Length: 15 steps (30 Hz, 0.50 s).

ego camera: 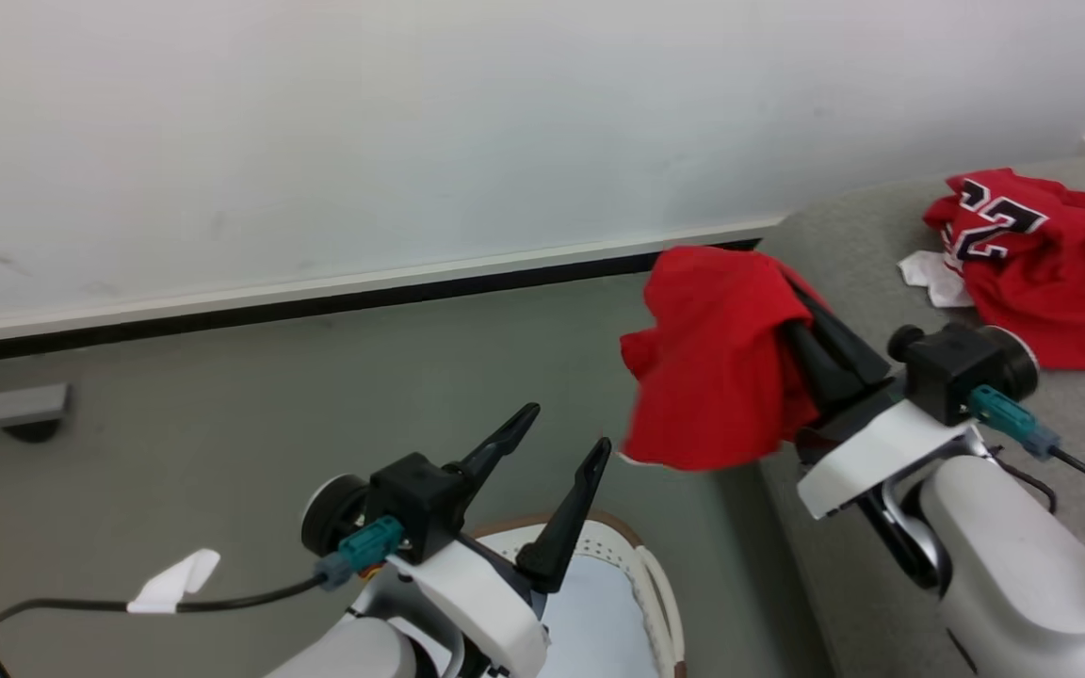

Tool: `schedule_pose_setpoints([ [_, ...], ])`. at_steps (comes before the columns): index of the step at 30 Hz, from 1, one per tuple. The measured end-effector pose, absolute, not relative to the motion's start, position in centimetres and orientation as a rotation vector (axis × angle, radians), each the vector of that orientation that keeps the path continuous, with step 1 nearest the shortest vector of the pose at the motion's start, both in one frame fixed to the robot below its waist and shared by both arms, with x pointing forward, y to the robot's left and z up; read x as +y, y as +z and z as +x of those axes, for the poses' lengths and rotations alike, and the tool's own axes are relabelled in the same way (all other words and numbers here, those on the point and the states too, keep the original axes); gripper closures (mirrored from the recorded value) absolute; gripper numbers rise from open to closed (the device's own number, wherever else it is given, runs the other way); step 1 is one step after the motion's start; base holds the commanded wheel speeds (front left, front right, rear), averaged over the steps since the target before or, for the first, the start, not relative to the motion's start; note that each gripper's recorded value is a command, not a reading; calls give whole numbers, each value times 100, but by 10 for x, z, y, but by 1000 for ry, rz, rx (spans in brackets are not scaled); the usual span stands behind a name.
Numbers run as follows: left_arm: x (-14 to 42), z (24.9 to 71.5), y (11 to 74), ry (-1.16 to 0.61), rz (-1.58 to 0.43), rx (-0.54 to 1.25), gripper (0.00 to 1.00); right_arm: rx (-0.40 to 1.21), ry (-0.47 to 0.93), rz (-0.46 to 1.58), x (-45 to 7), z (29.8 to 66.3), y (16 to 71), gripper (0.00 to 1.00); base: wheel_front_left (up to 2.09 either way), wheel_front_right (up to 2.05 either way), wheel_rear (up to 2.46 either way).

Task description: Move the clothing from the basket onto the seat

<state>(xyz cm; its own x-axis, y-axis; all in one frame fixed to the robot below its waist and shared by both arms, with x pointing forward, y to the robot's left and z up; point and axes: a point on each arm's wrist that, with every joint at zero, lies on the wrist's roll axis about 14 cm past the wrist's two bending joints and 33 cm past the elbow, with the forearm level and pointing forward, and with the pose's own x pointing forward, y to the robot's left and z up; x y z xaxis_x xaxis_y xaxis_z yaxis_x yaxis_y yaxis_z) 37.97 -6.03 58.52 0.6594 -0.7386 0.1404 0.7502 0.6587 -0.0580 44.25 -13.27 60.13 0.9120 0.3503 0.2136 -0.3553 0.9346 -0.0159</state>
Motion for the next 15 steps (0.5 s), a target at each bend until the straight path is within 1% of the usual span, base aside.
schedule_pose_setpoints([
  [7, -92, 372, 576, -939, -124, -87, 0, -222, 208, -3, -197, 426, 599, 100, 0, 0, 0],
  [11, -106, 368, 572, -985, -132, -76, 0, -230, 146, 4, -219, 415, 600, 100, 0, 0, 0],
  [15, -116, 367, 569, -1015, -139, -67, 0, -231, 114, 5, -230, 411, 599, 100, 0, 0, 0],
])
